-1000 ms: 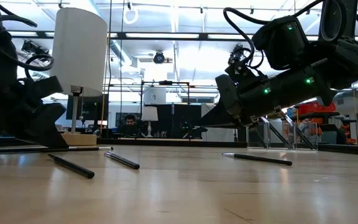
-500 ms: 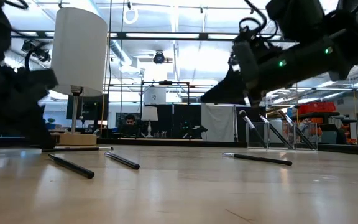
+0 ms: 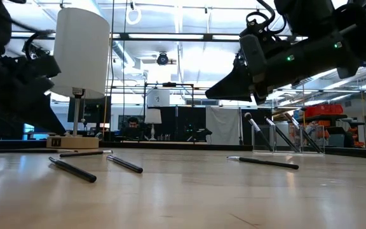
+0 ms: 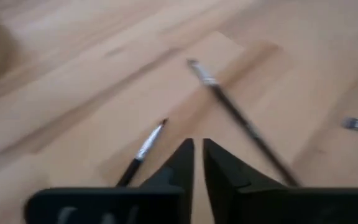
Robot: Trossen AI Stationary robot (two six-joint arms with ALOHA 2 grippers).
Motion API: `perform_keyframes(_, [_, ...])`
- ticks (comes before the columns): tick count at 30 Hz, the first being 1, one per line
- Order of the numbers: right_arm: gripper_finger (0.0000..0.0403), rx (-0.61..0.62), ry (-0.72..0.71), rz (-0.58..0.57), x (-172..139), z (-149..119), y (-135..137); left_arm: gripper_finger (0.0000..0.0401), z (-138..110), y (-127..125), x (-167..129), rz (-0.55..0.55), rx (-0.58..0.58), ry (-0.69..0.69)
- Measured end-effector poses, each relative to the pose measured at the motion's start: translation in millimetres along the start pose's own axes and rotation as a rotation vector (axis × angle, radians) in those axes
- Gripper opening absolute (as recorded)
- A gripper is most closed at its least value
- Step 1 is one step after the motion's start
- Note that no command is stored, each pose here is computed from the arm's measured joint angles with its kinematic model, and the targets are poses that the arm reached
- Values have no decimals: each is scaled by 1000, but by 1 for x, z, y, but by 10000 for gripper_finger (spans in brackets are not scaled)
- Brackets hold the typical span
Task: Put items in baskets/containers
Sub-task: Put the eyeshadow brush into the transparent organizer
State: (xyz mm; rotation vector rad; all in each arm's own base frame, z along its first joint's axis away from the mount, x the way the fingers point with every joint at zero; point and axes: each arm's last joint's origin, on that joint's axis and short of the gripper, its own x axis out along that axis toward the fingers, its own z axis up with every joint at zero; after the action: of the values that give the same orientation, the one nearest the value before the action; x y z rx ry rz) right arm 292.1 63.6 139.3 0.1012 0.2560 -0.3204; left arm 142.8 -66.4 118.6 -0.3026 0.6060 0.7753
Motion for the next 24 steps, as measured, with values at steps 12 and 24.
perform_keyframes(12, [21, 7, -6, -3, 1, 1, -1, 211, 11, 39, 34, 286, -45, 160])
perform_keyframes(24, [21, 45, -7, -2, 1, 1, -1, 198, 22, 68, 66, 142, -124, 225])
